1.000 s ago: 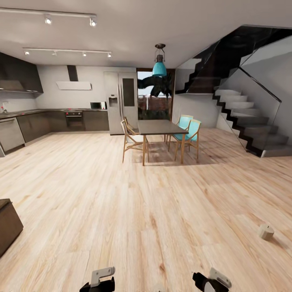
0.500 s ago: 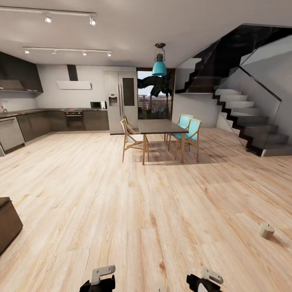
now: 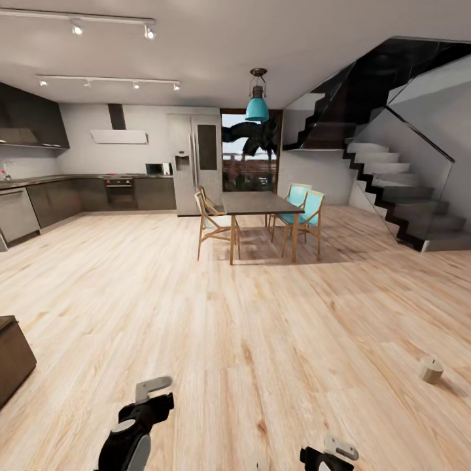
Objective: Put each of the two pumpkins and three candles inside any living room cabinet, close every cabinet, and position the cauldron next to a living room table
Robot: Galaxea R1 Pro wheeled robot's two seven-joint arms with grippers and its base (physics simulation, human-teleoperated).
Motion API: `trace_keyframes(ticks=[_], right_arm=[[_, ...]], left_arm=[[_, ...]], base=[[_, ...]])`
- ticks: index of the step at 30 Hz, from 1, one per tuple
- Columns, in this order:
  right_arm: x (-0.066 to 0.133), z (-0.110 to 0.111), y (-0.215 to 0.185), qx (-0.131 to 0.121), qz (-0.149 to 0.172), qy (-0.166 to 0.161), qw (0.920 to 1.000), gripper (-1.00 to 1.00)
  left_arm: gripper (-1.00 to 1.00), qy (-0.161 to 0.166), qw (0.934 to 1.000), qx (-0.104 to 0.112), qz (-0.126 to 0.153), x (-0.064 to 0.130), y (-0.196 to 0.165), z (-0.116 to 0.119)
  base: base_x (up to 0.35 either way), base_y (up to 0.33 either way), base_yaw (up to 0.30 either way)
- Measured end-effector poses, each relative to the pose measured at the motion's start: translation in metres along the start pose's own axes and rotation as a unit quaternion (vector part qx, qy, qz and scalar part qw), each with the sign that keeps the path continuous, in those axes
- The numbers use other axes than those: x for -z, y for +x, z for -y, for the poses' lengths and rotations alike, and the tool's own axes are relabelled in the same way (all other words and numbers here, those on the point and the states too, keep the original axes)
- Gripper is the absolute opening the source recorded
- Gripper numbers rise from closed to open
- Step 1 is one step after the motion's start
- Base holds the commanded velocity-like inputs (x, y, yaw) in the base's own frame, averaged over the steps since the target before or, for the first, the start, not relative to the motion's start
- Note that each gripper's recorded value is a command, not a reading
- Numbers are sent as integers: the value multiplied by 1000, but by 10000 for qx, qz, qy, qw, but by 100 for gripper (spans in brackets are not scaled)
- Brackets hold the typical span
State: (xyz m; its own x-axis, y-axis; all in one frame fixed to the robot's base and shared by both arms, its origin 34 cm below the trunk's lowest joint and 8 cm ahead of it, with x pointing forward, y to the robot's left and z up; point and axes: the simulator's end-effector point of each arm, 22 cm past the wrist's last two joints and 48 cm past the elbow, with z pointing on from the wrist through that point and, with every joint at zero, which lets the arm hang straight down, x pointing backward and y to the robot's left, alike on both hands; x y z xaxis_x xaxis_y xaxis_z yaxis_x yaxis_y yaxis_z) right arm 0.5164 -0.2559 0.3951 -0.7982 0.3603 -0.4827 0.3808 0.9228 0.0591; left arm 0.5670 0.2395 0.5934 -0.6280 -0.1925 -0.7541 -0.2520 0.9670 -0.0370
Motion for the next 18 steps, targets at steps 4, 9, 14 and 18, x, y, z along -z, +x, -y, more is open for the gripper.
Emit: trace_keyframes(ticks=[4, 9, 14, 18], right_arm=[[0, -4, 2, 194, 4, -32, 9998, 100], [-7, -6, 10, 293, 8, -52, 9996, 100], [-15, -8, 17, 482, 32, -81, 9988, 100], [-21, -11, 24, 632, 41, -103, 9979, 100]], left_arm=[[100, -28, 9998, 173, 58, 2, -12, -9], [100, -27, 9994, 311, 125, -3, -9, -13], [100, -46, 9994, 345, 48, -13, 8, -16], [100, -59, 9993, 376, 42, -19, 18, -17]], base=[[0, 0, 0], [0, 0, 0], [0, 0, 0], [0, 0, 0]])
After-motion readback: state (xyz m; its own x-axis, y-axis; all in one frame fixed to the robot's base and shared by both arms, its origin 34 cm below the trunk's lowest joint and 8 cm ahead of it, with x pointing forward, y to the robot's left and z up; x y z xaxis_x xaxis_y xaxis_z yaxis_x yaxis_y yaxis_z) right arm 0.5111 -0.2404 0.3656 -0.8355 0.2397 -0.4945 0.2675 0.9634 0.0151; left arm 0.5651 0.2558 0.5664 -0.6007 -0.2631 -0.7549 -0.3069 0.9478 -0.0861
